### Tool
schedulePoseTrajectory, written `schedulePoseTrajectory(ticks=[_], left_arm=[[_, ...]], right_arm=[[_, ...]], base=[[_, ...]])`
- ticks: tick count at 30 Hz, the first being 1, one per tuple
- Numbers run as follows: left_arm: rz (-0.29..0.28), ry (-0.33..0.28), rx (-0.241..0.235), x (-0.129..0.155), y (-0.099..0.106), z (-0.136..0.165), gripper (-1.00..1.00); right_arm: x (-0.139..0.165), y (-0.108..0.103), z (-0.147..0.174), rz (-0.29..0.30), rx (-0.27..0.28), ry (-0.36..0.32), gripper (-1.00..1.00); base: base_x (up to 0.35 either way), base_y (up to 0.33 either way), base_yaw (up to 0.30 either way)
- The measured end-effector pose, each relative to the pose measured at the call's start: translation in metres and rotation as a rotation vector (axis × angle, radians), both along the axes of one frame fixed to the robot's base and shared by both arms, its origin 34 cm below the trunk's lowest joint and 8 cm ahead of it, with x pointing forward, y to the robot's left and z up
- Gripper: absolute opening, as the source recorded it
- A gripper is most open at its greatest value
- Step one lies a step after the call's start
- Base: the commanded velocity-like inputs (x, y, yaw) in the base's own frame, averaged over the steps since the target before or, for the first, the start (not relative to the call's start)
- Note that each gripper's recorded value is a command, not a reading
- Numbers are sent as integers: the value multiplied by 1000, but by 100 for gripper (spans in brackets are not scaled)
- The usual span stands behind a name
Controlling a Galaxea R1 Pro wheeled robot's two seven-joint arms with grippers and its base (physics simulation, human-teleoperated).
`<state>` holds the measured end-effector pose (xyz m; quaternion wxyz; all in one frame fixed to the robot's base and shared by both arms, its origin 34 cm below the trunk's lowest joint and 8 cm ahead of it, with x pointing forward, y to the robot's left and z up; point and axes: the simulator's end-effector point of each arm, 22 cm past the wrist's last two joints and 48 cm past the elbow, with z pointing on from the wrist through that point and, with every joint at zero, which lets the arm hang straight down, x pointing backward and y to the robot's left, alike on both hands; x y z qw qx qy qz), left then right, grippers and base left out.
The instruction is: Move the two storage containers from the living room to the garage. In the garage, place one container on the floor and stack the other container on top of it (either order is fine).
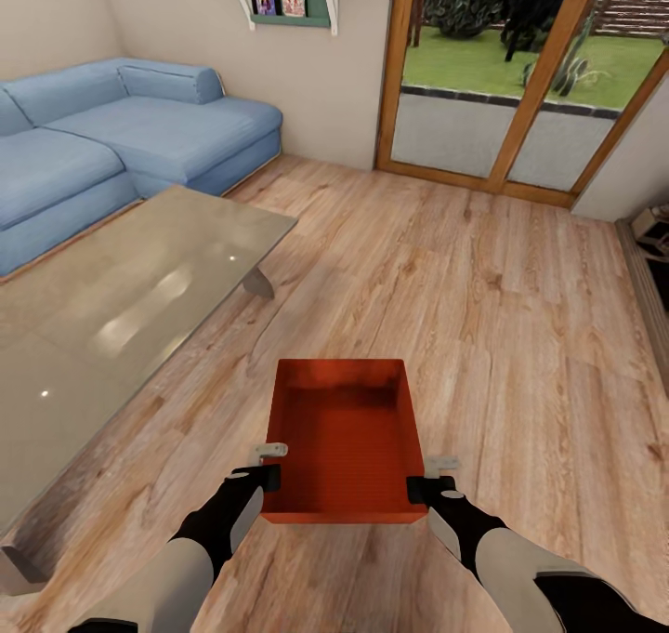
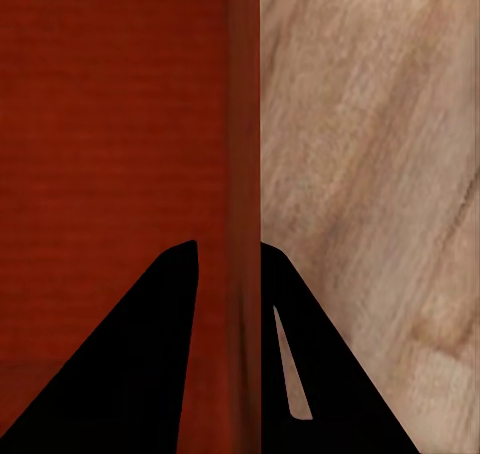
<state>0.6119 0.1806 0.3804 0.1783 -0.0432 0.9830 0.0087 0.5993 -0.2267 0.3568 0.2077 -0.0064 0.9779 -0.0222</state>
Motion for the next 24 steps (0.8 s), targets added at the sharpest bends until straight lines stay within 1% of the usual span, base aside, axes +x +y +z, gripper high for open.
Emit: schedulePoseTrajectory(ticks=[24], left_arm=[[0, 0, -2, 4, -1, 45, -100]], right_arm=[[4, -1, 45, 0, 2, -1, -100]], base=[[0, 0, 0]])
